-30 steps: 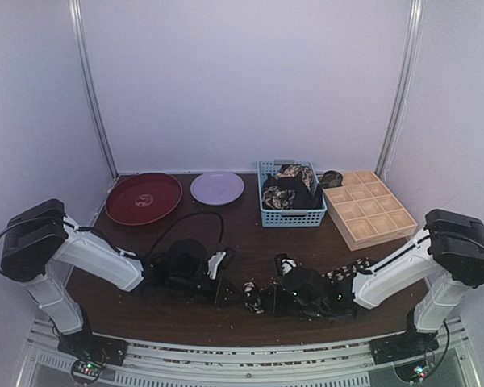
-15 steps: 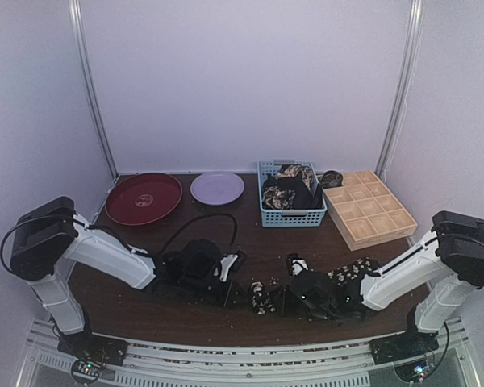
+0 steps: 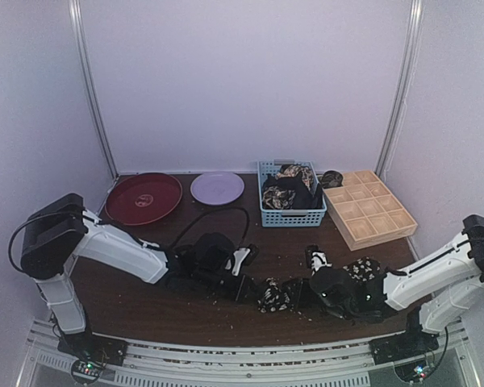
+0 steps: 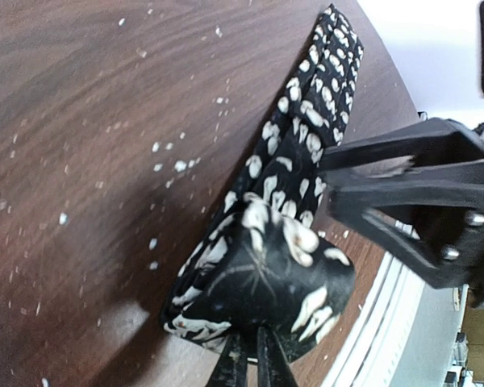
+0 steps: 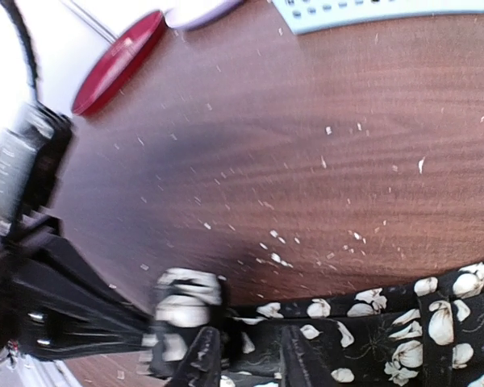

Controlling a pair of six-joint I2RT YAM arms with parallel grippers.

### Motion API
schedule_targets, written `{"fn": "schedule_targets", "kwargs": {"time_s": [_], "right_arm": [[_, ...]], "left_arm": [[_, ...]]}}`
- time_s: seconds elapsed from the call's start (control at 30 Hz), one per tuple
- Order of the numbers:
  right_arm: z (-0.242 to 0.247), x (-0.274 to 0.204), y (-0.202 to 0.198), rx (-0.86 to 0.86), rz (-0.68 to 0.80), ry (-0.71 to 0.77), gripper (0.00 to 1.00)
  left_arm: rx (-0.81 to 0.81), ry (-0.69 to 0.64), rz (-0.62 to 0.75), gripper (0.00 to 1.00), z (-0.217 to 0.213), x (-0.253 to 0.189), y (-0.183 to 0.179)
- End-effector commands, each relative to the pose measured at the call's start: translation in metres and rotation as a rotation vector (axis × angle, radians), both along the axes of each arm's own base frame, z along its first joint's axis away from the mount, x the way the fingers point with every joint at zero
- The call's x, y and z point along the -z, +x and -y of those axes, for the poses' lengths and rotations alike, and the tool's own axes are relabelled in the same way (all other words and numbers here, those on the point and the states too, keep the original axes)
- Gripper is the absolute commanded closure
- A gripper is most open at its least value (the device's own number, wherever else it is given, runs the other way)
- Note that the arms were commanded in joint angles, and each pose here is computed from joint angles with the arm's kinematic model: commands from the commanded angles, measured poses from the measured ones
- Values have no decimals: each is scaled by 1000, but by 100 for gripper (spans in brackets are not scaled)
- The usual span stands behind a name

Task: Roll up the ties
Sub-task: Roll the tie at the center of the board.

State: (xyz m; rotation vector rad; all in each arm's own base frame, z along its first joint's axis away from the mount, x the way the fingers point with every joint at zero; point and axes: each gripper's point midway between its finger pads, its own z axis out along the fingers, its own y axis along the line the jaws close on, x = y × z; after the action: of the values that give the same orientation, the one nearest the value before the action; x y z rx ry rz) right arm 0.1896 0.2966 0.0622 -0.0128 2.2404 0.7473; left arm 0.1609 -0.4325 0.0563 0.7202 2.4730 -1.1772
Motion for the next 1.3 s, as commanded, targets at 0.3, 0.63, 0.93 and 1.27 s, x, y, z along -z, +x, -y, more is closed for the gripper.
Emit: {"fn": "schedule_targets", "kwargs": {"time_s": [0.3, 0.63, 0.93, 1.27], "right_arm": [[-7, -13, 5, -65, -42, 111, 55], [-15, 19, -3, -101, -143, 89, 65], [-10, 26, -6, -92, -162, 95, 68], [-9, 28, -6, -84, -168, 96, 68]], "left_arm": [[56, -30, 56, 93, 22, 6, 3], [120, -62, 180, 78, 20, -11, 1], [177, 8, 478, 39, -2, -32, 15], [319, 28, 495, 13, 10, -11, 3]]}}
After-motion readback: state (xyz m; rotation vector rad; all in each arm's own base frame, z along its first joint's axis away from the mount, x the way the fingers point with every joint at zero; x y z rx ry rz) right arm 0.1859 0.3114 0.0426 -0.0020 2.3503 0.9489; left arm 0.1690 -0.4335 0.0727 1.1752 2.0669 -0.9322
